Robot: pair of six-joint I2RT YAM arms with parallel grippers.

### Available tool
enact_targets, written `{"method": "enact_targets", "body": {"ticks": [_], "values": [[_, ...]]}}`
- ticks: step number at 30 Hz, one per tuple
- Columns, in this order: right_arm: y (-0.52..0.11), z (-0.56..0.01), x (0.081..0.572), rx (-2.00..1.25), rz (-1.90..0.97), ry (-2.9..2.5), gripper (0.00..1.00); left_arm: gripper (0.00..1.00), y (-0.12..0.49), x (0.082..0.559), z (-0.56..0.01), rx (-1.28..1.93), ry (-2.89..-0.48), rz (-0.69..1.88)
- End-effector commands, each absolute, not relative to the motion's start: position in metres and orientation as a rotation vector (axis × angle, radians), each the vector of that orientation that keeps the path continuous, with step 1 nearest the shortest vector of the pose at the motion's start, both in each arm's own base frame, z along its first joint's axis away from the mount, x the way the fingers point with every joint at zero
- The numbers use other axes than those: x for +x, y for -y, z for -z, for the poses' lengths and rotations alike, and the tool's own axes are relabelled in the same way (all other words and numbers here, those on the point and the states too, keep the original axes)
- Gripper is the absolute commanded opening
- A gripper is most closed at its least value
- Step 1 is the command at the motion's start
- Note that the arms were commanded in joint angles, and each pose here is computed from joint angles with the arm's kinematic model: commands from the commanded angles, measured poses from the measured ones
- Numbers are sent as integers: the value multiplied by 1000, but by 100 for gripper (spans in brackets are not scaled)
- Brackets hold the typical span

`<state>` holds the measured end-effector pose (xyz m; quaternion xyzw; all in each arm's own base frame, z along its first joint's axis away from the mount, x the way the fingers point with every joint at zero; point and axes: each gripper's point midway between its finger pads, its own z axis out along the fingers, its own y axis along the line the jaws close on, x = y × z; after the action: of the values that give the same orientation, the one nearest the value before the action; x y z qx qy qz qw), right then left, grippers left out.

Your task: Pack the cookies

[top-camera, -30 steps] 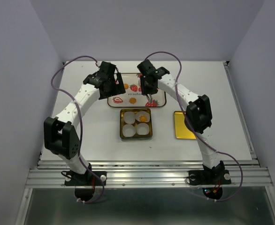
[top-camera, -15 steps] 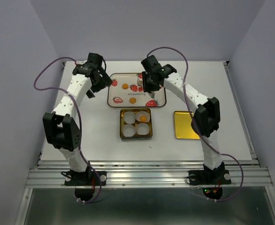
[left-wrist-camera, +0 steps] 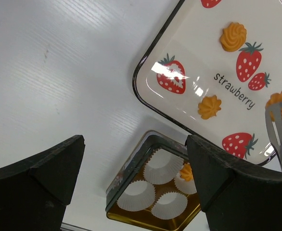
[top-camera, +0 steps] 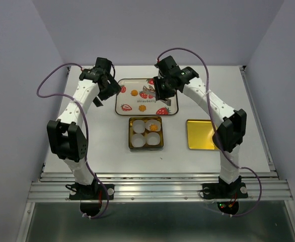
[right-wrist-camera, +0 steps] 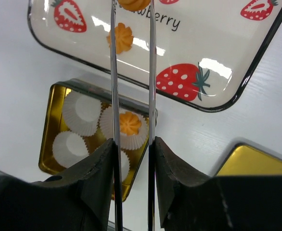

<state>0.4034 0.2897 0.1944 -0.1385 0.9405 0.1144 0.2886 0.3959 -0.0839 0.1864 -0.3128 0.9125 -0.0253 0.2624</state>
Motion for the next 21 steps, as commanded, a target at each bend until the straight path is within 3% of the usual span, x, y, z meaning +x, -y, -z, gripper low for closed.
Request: {"method": "enact_targets", "body": {"ticks": [1, 14, 21], "values": [[-290, -254, 366, -476, -449, -2422, 34, 99, 79, 394, -203, -876, -2409, 85], [-303, -257, 287, -755, -531, -2459, 33, 99, 76, 396, -197, -872, -2398, 53], [-313, -238, 269, -860, -516, -2470, 33, 99, 78, 392, -191, -843, -2393, 35]]}}
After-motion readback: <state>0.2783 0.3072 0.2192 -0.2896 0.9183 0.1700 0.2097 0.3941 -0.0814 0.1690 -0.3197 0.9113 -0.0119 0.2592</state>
